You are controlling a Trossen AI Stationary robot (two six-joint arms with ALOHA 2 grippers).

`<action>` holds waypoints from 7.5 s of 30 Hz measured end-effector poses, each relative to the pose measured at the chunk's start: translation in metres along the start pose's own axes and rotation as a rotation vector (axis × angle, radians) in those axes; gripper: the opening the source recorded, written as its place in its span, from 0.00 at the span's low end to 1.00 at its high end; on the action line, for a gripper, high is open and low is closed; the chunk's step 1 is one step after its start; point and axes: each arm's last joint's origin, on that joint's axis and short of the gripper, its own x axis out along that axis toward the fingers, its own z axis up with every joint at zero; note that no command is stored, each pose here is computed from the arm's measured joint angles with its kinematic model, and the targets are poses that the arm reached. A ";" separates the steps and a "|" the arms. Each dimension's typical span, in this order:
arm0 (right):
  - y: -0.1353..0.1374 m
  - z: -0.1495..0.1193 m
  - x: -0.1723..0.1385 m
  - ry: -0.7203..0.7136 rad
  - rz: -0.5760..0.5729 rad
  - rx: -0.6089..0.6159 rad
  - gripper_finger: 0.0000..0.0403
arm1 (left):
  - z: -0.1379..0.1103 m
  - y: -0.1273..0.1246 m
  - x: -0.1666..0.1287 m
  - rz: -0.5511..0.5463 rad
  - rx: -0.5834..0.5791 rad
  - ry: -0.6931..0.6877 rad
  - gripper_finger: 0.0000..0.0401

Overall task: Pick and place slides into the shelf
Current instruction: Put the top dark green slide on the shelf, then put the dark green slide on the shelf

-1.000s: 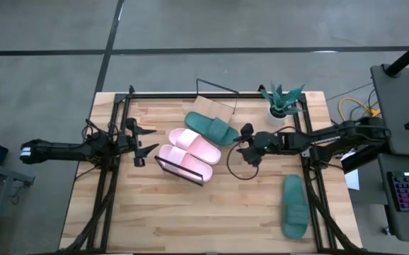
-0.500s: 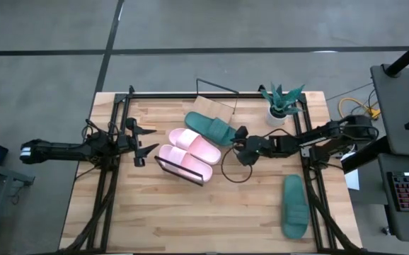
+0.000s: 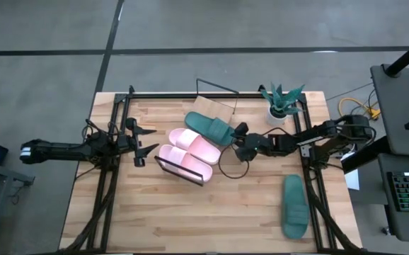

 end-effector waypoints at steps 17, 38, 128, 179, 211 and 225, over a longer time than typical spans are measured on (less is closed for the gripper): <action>-0.001 0.000 0.000 -0.004 -0.007 -0.008 0.06 | 0.000 0.000 0.000 0.000 0.000 0.000 0.57; -0.007 0.003 0.001 -0.121 -0.025 -0.095 0.05 | 0.000 0.000 0.000 0.000 0.000 0.000 0.57; 0.039 0.005 -0.177 0.335 1.353 1.241 0.46 | 0.001 0.000 0.000 0.003 -0.001 -0.009 0.57; 0.078 0.051 -0.178 -0.021 1.245 0.851 0.03 | 0.004 0.001 0.000 0.010 0.038 -0.038 0.57; -0.065 0.091 -0.204 -0.595 -0.323 0.550 0.03 | 0.054 0.000 0.066 -0.090 0.159 -0.080 0.57; -0.084 0.080 -0.185 -0.491 -0.435 0.527 0.03 | 0.078 -0.009 0.164 -0.163 0.240 -0.004 0.57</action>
